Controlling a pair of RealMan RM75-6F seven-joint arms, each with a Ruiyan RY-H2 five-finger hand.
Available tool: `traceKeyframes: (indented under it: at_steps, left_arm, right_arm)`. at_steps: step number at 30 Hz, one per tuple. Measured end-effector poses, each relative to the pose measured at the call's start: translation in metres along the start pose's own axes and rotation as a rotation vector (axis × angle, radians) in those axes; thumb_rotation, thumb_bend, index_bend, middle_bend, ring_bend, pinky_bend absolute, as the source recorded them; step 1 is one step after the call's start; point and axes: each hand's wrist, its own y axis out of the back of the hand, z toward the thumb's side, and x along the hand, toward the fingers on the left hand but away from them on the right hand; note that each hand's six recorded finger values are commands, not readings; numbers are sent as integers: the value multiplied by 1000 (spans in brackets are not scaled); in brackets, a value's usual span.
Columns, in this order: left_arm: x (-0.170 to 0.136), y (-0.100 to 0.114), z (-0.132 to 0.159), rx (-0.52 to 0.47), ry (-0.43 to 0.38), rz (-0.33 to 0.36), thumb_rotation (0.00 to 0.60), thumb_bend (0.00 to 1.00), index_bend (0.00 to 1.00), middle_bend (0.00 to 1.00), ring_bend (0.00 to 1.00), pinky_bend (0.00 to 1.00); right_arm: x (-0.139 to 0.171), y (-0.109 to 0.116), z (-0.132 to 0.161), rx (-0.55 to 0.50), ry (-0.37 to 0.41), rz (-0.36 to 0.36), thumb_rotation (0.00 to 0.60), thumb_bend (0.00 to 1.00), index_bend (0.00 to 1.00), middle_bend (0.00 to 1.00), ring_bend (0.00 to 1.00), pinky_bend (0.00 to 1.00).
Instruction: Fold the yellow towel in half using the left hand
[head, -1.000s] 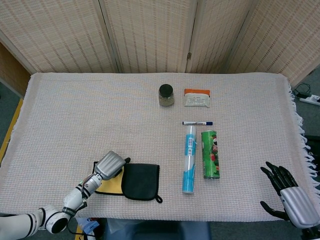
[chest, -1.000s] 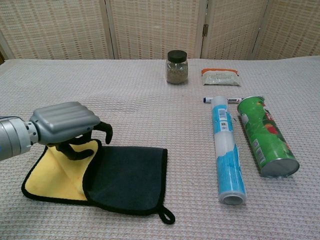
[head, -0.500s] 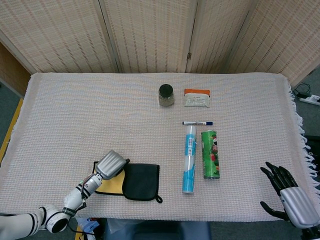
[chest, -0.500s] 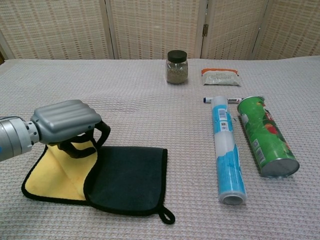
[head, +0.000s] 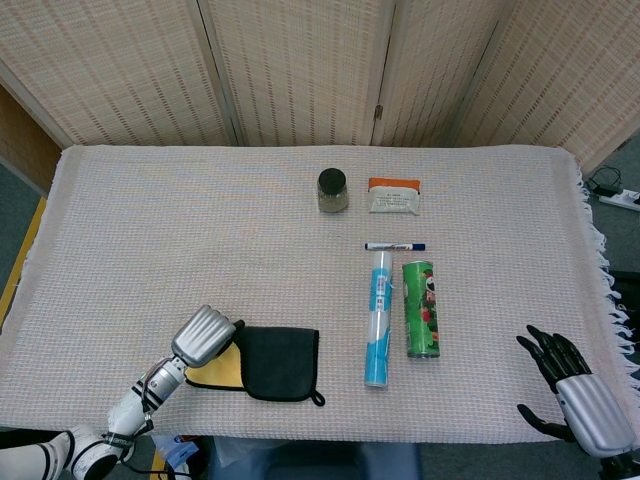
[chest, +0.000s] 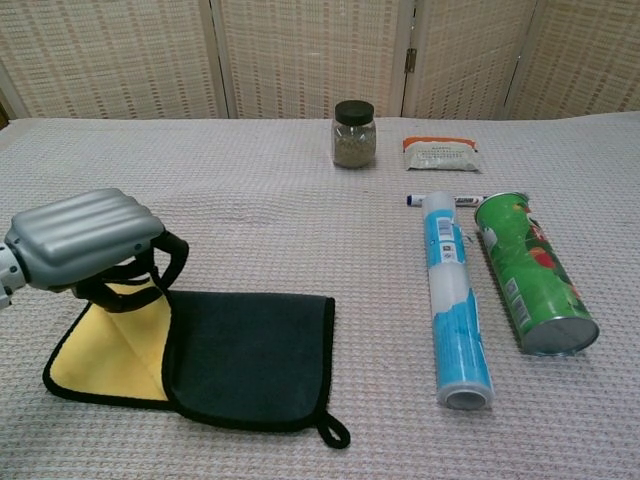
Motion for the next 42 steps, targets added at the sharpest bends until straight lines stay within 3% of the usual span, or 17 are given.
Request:
traceKeyframes:
  at_steps: [8,14,25,42]
  left_arm:
    - [-41,-12,-6,-62,65,16,600,469,700,1000,1000,1000]
    - [-62,-14,2,-88,54,31,600,469,703,1000,1000,1000]
    - [-82,-20,21,-105,29,28,600,469,706,1000,1000,1000]
    - [-98,-31,-9,-111,124,10,600,469,708,1000,1000,1000]
  right_arm:
    - [-1,-5,5,4,18,15,600,310,0,0,0,0]
    - [-1,-7,8,8,25,18,600,310,0,0,0,0]
    - [3,-8,11,11,38,15,600,310,0,0,0,0]
    - [0,-14,12,20,35,34,600,310,0,0,0,0]
